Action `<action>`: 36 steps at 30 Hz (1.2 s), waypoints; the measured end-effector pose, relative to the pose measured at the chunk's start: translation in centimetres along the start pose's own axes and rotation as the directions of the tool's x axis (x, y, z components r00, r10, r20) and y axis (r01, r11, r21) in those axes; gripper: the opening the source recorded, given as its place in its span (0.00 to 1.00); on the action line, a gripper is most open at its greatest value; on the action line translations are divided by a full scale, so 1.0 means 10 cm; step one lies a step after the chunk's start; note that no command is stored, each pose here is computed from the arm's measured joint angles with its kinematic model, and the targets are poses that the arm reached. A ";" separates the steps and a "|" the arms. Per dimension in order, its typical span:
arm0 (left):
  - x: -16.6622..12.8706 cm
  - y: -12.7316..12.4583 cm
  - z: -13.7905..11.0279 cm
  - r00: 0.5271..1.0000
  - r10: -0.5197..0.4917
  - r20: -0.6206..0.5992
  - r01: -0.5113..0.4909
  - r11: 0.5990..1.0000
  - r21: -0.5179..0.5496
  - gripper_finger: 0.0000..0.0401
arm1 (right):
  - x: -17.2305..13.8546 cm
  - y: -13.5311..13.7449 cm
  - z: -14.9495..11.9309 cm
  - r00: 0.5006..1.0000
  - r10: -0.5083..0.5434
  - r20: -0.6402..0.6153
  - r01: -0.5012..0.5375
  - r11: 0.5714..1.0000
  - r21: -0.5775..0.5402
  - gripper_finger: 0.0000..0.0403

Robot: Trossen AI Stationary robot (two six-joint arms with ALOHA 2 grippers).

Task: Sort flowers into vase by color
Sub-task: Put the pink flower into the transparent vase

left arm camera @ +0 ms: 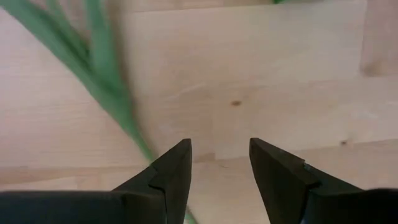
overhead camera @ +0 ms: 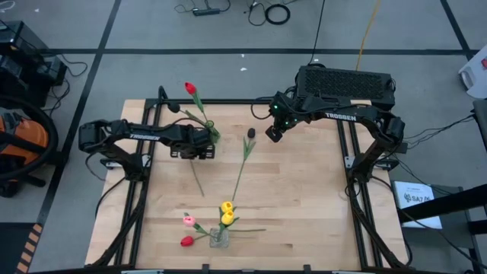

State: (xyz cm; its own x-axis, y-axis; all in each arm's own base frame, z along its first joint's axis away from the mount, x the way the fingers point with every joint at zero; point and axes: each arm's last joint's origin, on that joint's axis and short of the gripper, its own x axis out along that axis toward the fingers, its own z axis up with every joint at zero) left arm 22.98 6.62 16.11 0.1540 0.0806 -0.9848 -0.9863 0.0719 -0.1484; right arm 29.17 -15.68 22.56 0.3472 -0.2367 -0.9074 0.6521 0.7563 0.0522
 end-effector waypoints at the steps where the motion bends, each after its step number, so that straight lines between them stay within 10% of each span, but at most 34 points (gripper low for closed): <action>1: 0.00 0.01 -0.01 1.000 0.012 -0.007 -0.012 1.000 0.004 0.42 | 0.00 0.00 0.00 1.000 0.001 0.003 -0.001 1.000 0.000 0.04; 8: -0.02 0.17 -0.15 0.978 0.199 -0.066 -0.199 0.980 0.003 0.42 | 0.00 0.00 0.02 1.000 0.005 0.020 -0.005 1.000 0.000 0.04; 29: 0.33 0.03 -0.11 0.978 0.203 -0.048 -0.203 0.979 0.019 0.42 | 0.00 0.01 0.02 1.000 0.005 0.023 -0.006 1.000 0.021 0.04; 36: 0.36 0.00 -0.11 0.981 0.186 -0.058 -0.184 0.982 0.034 0.10 | 0.00 0.00 0.02 1.000 0.005 0.022 -0.006 1.000 0.023 0.04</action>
State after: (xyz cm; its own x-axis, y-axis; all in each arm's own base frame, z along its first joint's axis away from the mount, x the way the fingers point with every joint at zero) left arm 23.49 5.82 12.46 -0.0359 0.0350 -0.9987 -0.9952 0.0893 0.0389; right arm 29.35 -15.77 22.66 0.3655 -0.2462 -0.8977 0.6653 0.7436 0.0669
